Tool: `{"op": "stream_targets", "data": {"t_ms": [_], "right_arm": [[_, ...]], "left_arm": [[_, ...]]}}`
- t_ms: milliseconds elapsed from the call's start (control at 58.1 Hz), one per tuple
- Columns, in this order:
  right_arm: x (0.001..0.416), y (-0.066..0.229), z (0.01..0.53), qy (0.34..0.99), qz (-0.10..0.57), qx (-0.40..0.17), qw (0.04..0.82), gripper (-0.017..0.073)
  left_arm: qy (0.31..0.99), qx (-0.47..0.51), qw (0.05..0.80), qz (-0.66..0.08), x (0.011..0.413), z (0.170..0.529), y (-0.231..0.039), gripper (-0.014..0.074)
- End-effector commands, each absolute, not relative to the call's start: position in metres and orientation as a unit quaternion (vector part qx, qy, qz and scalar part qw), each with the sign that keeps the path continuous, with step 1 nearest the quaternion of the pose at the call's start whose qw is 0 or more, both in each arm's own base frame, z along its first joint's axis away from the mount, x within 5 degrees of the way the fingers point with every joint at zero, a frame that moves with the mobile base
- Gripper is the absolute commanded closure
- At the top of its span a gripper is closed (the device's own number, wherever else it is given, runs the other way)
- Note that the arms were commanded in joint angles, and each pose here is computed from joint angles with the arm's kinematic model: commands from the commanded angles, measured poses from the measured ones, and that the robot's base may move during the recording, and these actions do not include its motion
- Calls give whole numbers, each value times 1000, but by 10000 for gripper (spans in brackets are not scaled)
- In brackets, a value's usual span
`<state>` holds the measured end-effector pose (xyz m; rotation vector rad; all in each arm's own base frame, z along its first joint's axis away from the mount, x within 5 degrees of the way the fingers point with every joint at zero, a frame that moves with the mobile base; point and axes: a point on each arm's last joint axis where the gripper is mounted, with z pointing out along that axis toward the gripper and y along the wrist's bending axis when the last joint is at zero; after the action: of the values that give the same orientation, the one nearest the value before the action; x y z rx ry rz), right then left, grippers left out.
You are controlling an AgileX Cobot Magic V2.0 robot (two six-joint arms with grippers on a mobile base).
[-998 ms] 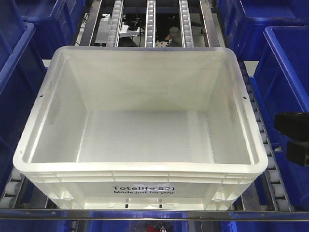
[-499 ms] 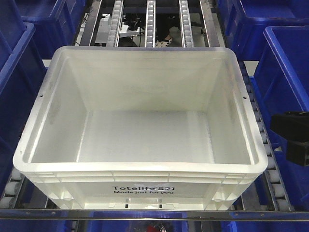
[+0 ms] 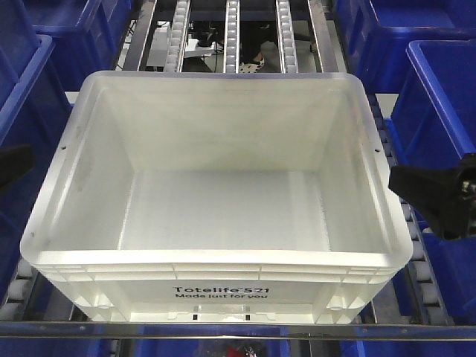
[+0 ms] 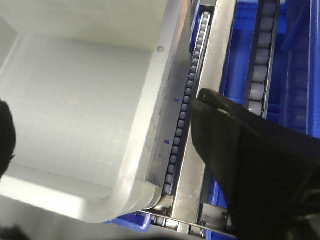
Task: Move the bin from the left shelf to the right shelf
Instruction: 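Move both grippers down onto the white tote's side rims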
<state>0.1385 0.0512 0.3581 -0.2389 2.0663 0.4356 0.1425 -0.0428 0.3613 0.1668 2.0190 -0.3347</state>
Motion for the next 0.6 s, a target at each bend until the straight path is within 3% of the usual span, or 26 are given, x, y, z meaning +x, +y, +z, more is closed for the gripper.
{"op": "stream_targets", "data": {"t_ms": [0,327,585], "right_arm": [[152,52,370,833,175,-85,518,-85],[201,62,380,857,161,-95,480,-71],[232,70,384,870,161,-100,455,-58]], "left_arm": [[818,47,552,-155,155,375,-45,86],[855,38,505,-112,199,350,-49,87],[873,37,475,-105,229,363,-56,87]]}}
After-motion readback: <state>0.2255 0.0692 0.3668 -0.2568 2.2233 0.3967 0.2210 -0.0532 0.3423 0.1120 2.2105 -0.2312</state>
